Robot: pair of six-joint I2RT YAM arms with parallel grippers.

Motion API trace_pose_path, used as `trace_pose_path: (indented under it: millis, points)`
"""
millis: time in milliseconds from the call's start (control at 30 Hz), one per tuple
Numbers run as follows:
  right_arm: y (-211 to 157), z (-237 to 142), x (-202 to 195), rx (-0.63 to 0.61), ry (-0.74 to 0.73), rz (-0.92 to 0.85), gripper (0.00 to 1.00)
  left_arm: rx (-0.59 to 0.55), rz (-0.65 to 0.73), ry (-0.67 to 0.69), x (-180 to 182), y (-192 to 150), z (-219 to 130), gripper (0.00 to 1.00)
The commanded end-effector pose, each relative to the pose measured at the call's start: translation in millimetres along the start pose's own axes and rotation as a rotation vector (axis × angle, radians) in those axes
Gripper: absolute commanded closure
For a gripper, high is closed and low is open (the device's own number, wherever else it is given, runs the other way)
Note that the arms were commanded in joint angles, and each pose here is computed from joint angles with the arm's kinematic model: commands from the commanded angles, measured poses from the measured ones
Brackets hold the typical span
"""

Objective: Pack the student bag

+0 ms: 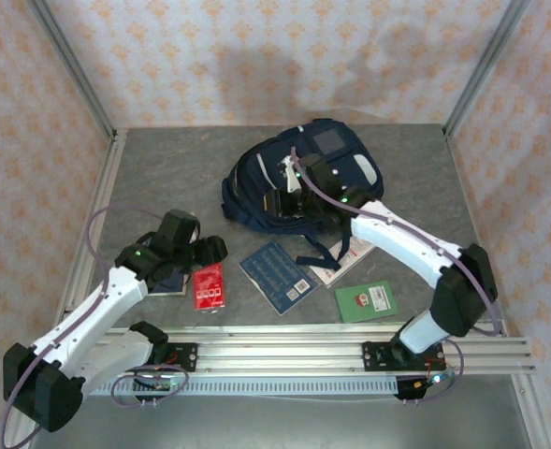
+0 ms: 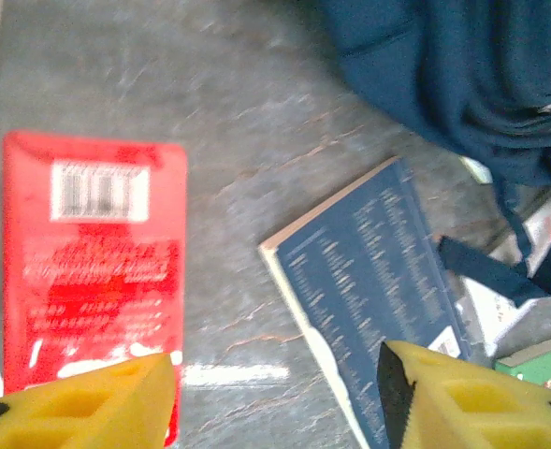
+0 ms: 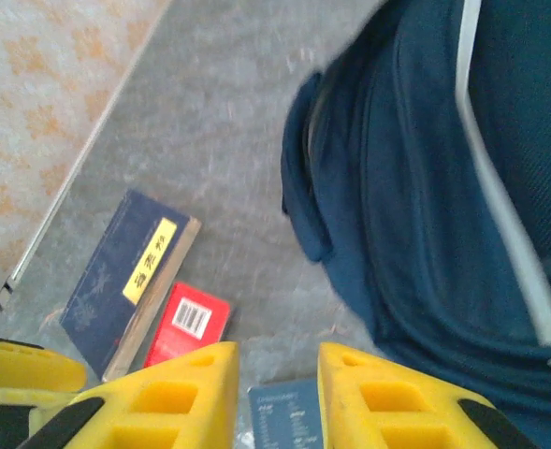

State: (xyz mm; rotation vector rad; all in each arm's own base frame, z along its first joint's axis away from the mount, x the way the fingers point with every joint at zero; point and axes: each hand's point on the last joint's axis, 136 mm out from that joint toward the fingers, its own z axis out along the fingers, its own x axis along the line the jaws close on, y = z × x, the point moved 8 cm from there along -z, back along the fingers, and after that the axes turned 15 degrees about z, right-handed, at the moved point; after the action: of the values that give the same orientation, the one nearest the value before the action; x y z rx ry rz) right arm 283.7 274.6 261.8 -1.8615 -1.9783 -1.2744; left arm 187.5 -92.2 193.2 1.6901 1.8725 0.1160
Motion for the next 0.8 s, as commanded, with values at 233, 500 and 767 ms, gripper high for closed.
trace_pose_path:
  millis: [233,500,767]
  points:
    - [-72,105,19,0.331,0.030,0.223,0.66,0.079,-0.108,0.102,45,-57,39,0.79]
    - [-92,145,19,0.409,0.018,0.256,0.62,0.054,-0.105,0.193,61,-67,44,0.98]
    - [-100,169,14,0.459,0.020,0.283,0.55,0.078,-0.112,0.250,74,-80,55,1.00]
